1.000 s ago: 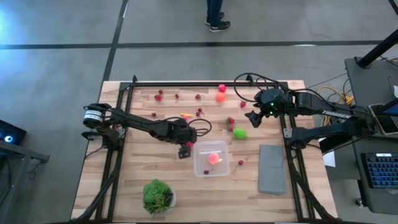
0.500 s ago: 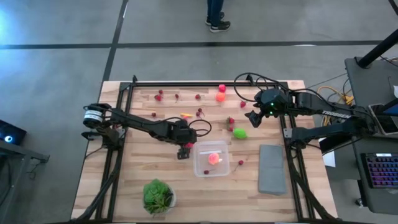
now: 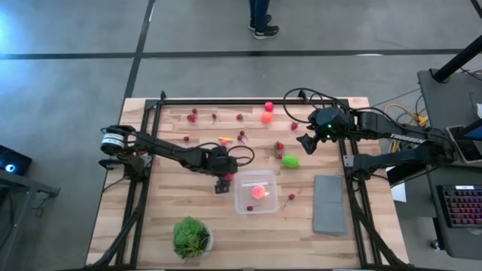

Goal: Pick and placing Produce into tupperware
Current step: Put the red apple into the transparent bin

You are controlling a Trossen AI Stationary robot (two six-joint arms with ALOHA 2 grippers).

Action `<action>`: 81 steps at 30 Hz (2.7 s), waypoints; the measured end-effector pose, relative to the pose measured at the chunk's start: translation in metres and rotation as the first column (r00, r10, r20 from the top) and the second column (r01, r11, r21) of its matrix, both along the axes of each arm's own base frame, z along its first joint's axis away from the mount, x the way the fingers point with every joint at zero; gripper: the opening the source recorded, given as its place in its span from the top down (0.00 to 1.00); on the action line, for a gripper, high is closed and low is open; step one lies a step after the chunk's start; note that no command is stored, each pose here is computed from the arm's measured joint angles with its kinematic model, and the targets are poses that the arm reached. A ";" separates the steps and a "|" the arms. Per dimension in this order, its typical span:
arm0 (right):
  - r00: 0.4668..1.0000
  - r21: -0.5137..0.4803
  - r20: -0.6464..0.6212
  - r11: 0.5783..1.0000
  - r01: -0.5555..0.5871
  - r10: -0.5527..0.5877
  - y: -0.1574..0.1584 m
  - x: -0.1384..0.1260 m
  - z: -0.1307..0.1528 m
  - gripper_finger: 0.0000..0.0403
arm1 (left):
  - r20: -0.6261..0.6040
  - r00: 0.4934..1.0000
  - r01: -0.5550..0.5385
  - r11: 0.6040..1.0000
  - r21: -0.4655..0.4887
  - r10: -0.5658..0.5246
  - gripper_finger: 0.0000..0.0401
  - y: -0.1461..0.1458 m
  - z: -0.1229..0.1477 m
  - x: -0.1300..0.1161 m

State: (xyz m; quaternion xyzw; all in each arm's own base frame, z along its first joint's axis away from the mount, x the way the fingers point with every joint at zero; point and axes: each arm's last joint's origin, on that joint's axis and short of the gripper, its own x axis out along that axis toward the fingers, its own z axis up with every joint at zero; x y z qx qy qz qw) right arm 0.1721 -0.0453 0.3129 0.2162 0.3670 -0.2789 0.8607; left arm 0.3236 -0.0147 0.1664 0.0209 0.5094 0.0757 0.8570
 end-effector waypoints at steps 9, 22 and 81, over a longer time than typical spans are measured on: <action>1.000 0.000 0.000 1.000 0.000 0.000 0.000 0.000 0.000 0.19 | -0.021 1.000 -0.007 1.000 0.012 0.007 0.25 0.001 -0.006 -0.005; 1.000 0.000 0.000 1.000 0.000 0.000 0.000 0.000 0.000 0.19 | 0.016 0.999 -0.031 0.998 0.052 0.030 0.26 0.002 -0.007 -0.003; 1.000 -0.006 -0.012 1.000 -0.010 0.010 0.000 0.000 -0.001 0.19 | 0.286 0.952 -0.027 0.962 -0.272 0.107 0.36 -0.034 0.074 0.014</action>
